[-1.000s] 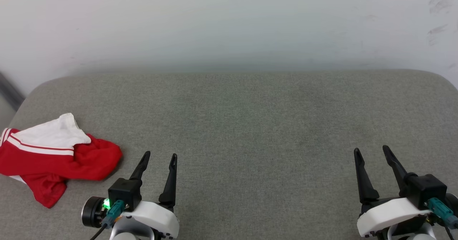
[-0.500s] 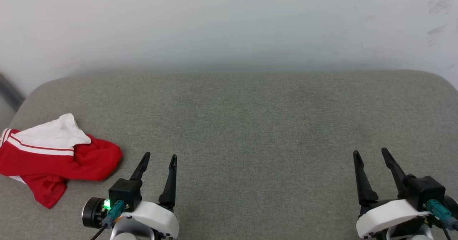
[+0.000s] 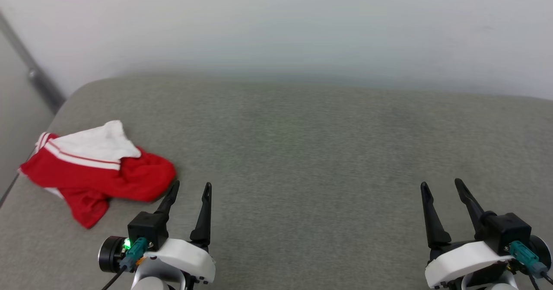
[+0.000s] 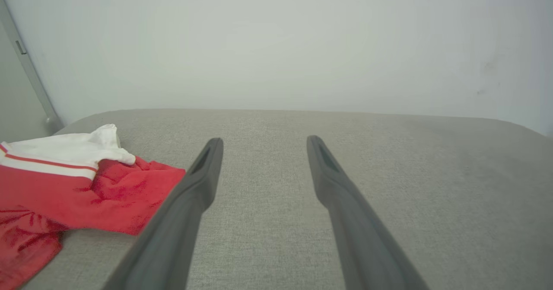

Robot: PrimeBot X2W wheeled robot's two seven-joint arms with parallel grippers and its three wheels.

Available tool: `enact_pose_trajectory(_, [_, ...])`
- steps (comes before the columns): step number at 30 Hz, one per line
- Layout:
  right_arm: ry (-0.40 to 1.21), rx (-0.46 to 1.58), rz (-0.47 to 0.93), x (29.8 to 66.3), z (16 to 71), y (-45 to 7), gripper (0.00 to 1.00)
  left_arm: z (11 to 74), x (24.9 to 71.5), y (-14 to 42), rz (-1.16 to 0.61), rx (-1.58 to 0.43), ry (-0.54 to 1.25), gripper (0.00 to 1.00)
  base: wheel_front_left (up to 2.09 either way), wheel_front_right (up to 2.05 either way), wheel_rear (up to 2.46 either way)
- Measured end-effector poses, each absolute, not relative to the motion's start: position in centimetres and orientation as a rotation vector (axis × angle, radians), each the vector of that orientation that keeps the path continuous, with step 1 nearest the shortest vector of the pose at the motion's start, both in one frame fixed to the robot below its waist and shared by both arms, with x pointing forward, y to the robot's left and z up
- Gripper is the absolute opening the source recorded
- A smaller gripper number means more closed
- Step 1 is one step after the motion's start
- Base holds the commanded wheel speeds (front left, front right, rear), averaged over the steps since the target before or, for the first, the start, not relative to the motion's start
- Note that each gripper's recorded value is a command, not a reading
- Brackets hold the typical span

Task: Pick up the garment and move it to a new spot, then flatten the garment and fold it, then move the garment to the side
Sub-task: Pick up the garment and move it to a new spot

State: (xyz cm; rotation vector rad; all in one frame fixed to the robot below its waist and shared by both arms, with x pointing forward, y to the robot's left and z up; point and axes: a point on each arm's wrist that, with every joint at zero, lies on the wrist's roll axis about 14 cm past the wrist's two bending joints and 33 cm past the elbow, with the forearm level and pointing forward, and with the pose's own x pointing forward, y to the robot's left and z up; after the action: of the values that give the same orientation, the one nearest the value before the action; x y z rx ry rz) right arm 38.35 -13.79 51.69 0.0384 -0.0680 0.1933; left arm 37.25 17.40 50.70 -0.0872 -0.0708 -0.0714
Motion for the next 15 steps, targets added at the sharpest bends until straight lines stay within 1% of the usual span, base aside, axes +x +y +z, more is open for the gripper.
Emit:
enact_pose_trajectory(10, [-0.080, 0.047, 0.413, 40.5, 52.3, -5.9, 1.00, 51.0, 33.7, 24.0, 0.145, -0.087, -0.090, 1.00, 0.00, 0.00, 0.00])
enact_pose_trajectory(15, [-0.089, 0.047, 0.525, 40.9, 52.6, -1.8, 1.00, 51.5, 31.4, 27.3, 0.255, -0.078, -0.107, 1.00, 0.00, 0.00, 0.00])
